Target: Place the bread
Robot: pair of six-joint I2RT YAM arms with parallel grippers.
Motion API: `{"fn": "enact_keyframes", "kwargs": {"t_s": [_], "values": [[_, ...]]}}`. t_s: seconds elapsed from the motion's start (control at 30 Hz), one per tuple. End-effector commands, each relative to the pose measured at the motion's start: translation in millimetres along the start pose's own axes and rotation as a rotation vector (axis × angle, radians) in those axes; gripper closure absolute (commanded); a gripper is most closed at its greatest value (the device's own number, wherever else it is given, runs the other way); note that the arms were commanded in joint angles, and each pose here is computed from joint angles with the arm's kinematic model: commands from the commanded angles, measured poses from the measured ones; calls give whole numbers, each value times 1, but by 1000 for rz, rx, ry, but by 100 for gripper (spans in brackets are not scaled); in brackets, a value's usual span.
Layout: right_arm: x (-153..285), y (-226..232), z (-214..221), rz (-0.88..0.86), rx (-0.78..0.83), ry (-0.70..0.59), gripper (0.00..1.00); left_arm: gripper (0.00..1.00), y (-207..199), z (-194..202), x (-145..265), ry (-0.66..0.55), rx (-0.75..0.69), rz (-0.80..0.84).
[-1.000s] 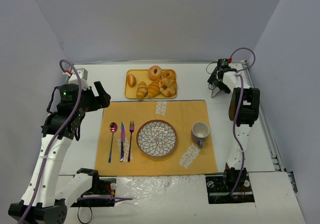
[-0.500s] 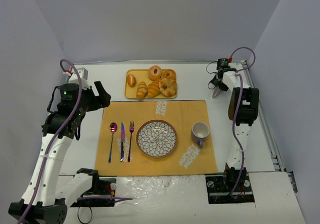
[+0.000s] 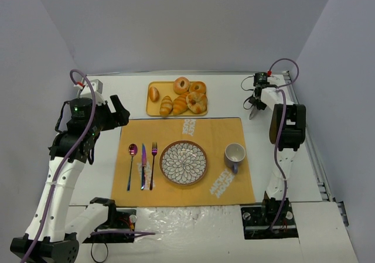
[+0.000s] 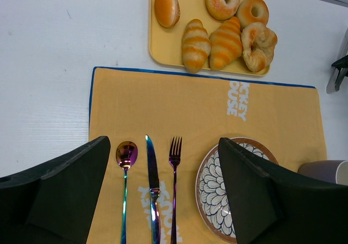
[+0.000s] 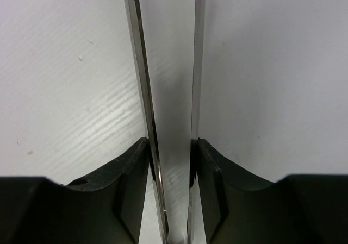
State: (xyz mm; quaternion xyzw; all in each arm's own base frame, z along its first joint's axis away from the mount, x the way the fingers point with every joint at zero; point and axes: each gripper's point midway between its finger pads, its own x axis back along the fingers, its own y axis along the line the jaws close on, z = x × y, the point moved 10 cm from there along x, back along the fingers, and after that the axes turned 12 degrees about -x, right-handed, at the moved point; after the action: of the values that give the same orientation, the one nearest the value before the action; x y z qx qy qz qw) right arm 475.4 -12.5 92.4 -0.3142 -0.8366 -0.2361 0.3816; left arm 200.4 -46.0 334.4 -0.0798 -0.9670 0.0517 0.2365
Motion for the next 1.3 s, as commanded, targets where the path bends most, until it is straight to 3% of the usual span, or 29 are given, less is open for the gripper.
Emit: {"fn": "enact_keyframes", "kwargs": {"t_s": [0.0,0.73,1.27], "values": [[39,-9,-8,-14,26,-21,65,23,-2,-14,-1,-81,10,16],[160,-18,0,-206,108,-115,61,23,-1,-14,0,-83,11,14],[265,-3,41,-576,239,-42,60,23,-1,-13,0,-81,7,5]]}}
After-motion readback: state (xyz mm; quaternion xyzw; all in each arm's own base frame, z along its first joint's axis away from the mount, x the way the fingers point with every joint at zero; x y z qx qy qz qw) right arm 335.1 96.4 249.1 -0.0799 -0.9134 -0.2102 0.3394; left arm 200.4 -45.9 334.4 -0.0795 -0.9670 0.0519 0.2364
